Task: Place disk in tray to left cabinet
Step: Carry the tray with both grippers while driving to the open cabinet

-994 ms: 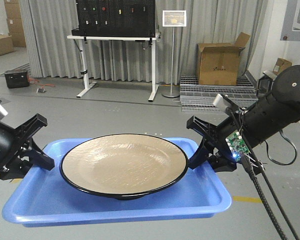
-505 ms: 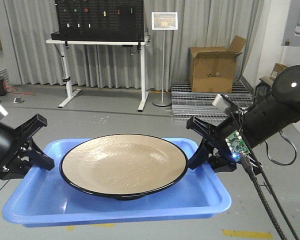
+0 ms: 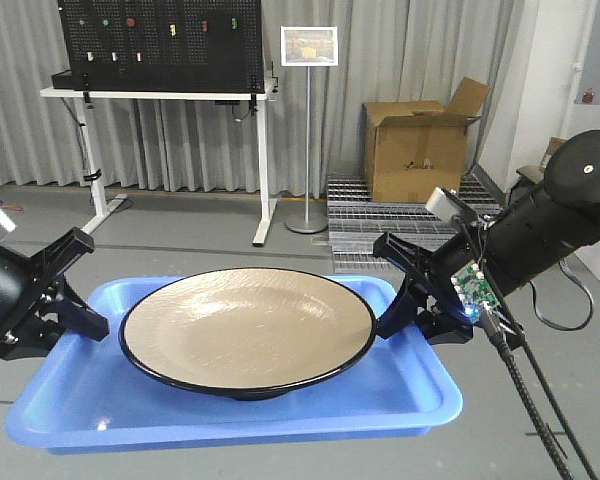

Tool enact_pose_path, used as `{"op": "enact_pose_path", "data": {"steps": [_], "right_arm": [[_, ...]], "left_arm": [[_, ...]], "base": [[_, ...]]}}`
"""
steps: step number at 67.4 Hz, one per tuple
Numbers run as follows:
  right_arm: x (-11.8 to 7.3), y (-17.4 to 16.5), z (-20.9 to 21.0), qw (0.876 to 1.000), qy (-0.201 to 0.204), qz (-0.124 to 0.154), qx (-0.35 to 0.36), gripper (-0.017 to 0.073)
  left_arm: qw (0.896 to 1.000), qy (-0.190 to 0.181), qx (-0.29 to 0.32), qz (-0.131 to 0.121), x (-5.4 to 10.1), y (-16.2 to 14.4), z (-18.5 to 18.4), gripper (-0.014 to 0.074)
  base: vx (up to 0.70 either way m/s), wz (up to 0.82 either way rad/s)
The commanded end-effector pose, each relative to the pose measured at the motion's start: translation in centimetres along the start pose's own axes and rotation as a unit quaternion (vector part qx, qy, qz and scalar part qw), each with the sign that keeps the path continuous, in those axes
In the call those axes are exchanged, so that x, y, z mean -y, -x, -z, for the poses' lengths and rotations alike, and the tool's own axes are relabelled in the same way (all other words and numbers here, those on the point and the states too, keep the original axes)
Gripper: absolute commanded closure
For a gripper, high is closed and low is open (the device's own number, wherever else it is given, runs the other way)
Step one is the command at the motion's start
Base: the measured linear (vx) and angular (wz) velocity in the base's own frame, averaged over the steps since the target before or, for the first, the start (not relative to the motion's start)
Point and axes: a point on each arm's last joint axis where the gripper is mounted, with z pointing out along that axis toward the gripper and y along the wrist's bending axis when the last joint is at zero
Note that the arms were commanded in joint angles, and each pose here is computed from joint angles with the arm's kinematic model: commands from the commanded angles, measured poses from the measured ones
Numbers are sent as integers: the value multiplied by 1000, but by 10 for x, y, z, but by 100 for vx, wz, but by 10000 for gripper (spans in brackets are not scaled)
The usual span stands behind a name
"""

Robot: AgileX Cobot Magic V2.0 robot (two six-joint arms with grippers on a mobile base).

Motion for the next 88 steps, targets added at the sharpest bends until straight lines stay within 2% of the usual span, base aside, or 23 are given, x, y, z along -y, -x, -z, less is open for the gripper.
{"op": "enact_pose_path", "data": {"steps": [1,88], "right_arm": [[-35,-15,29,996,86,12,5,564],[-35,-15,29,996,86,12,5,564]], "left_arm": [[995,-97,-5,3,36,-16,22,594],[995,-97,-5,3,36,-16,22,594]], "base": [[63,-3],[65,-8]]}}
